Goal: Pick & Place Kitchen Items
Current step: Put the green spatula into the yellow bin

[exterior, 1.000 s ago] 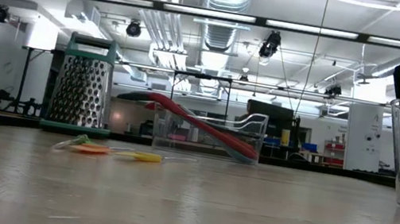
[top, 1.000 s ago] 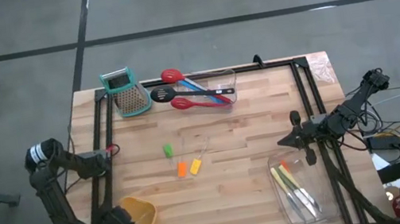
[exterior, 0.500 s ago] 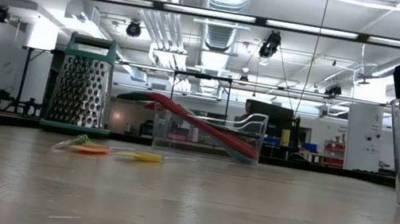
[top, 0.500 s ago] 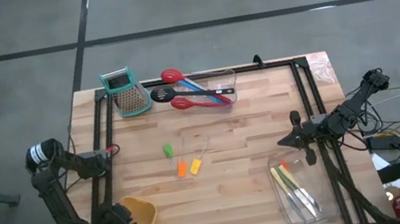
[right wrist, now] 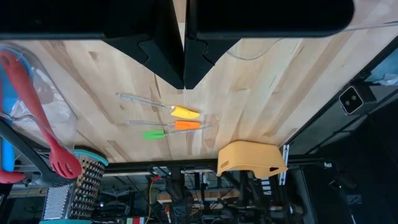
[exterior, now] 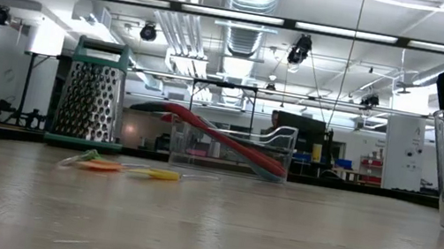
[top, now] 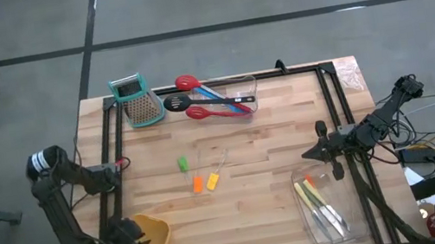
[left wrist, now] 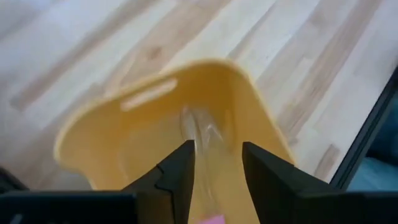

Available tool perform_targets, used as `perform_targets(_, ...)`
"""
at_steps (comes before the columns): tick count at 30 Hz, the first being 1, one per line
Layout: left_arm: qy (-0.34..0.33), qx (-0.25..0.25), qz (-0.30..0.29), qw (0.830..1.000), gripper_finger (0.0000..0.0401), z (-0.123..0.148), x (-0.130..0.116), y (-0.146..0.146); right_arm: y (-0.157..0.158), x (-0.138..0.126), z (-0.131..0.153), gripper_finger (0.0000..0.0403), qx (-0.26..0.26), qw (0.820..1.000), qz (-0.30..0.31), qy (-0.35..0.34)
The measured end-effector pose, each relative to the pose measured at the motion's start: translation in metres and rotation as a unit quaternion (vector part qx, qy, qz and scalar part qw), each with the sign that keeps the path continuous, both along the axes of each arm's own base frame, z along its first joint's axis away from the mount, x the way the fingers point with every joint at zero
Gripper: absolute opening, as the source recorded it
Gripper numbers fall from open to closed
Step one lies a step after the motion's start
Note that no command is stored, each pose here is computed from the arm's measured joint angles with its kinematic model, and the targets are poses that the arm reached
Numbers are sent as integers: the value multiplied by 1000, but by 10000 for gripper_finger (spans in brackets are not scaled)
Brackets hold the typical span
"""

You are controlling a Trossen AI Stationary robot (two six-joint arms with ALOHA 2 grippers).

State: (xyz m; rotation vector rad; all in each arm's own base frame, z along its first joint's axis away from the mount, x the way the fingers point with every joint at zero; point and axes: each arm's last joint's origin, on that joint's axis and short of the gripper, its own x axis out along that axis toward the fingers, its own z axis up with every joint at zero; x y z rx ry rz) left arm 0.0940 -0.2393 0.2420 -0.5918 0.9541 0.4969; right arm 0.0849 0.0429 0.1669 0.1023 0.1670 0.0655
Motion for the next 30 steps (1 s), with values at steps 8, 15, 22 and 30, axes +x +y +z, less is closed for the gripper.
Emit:
perform_targets(8, -182, 52, 30, 982, 140, 27, 16, 25, 0, 0, 0, 8, -1, 1000, 0, 0)
perform_targets(15, -160, 108, 77, 978, 140, 34, 63, 60, 0, 0, 0, 8, -1, 1000, 0, 0)
perform_targets(22, -63, 105, 98, 988, 140, 24, 116, 96, 0, 0, 0, 8, -1, 1000, 0, 0)
perform_targets(30, 32, 101, 142, 984, 140, 0, 151, 131, 0, 0, 0, 8, -1, 1000, 0, 0)
